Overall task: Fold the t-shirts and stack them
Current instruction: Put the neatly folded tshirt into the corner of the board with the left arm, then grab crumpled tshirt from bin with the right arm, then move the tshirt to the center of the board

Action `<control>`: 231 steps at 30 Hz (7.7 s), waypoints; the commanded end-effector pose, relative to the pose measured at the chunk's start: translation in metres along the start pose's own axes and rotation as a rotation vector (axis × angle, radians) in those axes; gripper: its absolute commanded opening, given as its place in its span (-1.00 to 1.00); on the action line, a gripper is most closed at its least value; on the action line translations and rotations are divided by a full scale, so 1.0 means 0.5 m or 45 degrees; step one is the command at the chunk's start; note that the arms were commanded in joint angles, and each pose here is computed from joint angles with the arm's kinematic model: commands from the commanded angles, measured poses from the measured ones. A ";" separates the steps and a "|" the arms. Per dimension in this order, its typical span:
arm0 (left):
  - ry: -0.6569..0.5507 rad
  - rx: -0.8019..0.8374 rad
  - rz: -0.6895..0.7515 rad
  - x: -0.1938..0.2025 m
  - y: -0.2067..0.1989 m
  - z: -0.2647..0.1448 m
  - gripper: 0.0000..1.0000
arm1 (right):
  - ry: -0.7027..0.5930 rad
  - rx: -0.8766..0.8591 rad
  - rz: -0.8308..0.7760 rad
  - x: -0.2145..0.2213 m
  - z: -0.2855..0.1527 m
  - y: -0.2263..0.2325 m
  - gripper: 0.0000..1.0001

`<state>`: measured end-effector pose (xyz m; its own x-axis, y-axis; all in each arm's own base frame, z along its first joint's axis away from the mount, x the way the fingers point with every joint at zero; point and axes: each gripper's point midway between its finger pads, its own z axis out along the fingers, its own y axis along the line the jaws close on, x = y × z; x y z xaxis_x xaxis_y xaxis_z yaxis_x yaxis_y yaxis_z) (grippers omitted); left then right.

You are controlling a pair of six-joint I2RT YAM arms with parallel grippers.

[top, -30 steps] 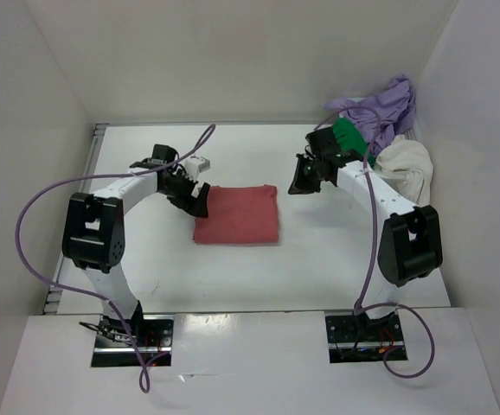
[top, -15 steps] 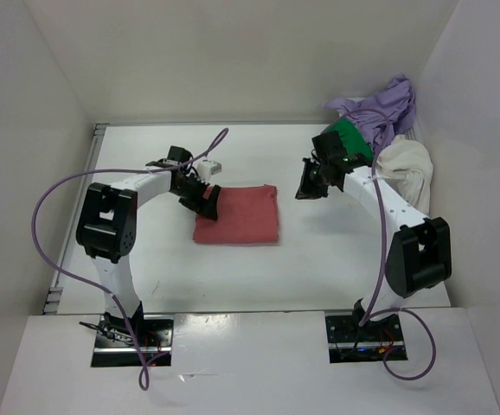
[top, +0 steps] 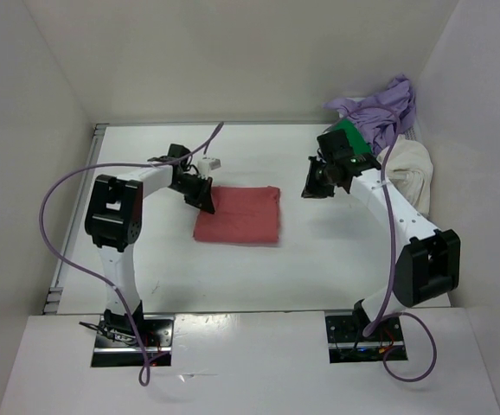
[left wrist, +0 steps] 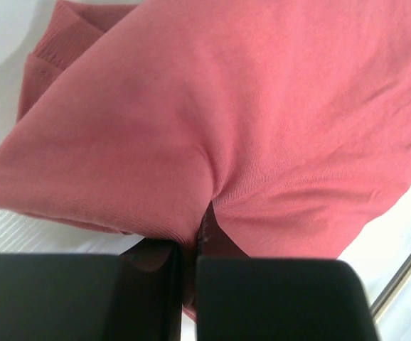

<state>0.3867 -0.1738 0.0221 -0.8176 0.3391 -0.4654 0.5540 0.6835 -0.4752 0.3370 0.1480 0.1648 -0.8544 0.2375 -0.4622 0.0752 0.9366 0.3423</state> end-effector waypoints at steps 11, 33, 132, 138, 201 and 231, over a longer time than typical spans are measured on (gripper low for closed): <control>-0.113 -0.717 -0.074 -0.057 0.435 -0.268 -1.00 | -0.034 0.097 -0.056 -0.045 -0.041 -0.009 -0.78; -0.324 -1.339 -0.080 -0.119 0.840 -0.514 -1.00 | 0.154 0.366 -0.080 -0.024 -0.040 -0.057 -0.78; -0.693 -0.420 0.761 -0.452 -0.063 -0.614 1.00 | -0.439 0.802 0.306 -0.388 -0.146 -0.401 1.00; -0.653 -0.068 0.926 -0.457 -0.218 -0.505 1.00 | -0.364 0.898 0.377 -0.441 -0.043 -0.509 1.00; -0.374 -0.786 0.606 -0.099 -0.124 -0.572 1.00 | -0.194 -0.457 -0.315 -0.232 -0.010 0.368 0.57; 0.291 -0.557 0.786 0.110 0.012 -0.059 0.90 | 0.139 0.409 0.331 0.342 0.098 -0.109 0.99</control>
<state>0.3359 -0.1263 0.0304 -0.4322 0.8283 -0.3565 0.8393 0.5141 0.1771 0.1919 0.1389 0.0317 -0.8822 0.3838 -0.2727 0.3786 0.9226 0.0739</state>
